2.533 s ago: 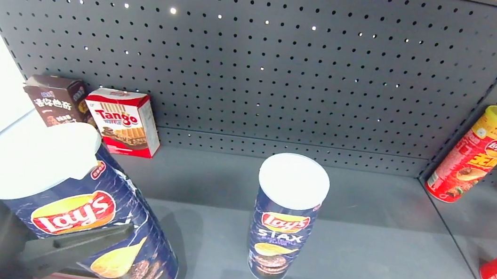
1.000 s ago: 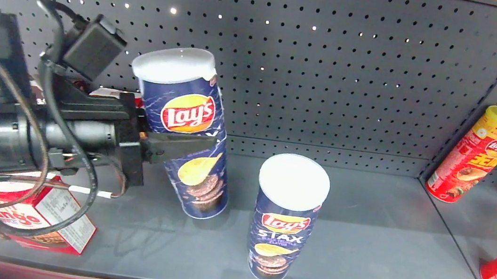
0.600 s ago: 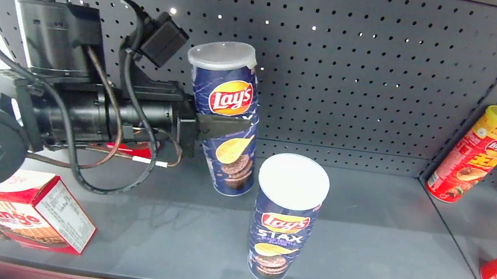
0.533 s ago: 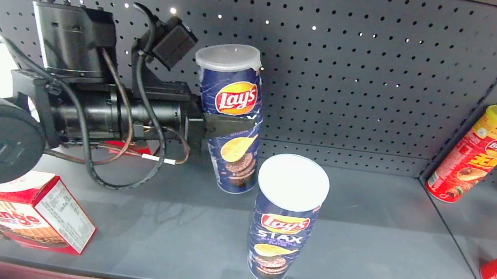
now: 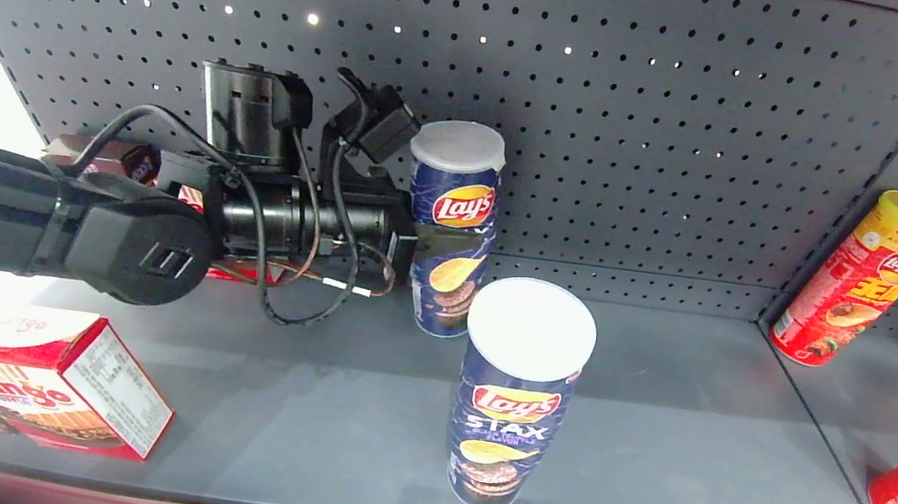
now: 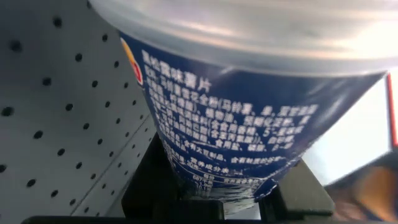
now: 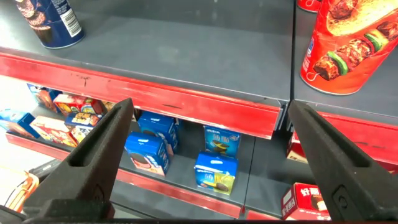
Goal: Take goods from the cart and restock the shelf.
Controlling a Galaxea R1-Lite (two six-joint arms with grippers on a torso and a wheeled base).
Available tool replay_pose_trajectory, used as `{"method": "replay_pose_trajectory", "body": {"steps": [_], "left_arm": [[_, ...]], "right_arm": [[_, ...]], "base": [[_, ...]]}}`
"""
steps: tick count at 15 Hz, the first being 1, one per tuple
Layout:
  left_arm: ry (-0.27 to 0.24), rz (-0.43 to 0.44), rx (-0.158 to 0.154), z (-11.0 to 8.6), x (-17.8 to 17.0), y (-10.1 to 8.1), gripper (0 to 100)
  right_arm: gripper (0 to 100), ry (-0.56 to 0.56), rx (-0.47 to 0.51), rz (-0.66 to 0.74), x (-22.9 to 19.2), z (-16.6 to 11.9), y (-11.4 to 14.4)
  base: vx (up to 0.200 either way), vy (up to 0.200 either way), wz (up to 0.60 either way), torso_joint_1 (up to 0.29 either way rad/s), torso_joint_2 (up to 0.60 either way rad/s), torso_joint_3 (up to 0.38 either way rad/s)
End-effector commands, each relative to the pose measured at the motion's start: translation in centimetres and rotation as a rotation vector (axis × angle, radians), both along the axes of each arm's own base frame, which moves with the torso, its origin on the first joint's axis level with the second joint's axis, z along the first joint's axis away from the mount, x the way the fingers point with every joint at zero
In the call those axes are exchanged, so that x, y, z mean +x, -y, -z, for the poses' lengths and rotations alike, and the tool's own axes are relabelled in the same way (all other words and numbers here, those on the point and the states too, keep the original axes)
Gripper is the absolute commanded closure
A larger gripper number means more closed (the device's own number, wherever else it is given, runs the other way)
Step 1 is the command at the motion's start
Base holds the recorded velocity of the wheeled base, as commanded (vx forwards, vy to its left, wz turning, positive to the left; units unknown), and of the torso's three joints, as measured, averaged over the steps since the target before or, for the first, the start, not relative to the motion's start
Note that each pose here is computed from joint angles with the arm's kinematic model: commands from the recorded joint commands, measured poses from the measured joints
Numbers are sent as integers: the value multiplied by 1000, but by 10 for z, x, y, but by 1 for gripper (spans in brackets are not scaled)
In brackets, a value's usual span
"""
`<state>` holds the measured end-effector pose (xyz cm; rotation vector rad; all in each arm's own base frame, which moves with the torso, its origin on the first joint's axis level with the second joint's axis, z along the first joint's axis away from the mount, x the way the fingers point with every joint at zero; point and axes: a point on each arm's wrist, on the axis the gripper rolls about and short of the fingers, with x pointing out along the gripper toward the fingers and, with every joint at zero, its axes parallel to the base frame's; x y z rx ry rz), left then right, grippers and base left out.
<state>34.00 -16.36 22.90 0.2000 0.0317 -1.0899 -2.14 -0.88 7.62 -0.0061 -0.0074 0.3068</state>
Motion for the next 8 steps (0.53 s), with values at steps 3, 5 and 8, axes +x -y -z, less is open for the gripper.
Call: {"method": "replay_pose_trajectory", "body": {"steps": [3, 5, 8], "left_arm": [[-6, 6, 27, 21, 25, 10, 100], [-3, 8, 27, 24, 31, 13, 100], [9, 14, 21, 24, 38, 17, 100]], "right_arm": [[0, -2, -1, 0, 0, 0, 0], [0, -2, -1, 0, 0, 0, 0], [0, -2, -1, 0, 0, 0, 0]], "base": [[0, 0, 0, 0, 0, 0], [0, 0, 0, 0, 0, 0], [0, 0, 0, 0, 0, 0]]}}
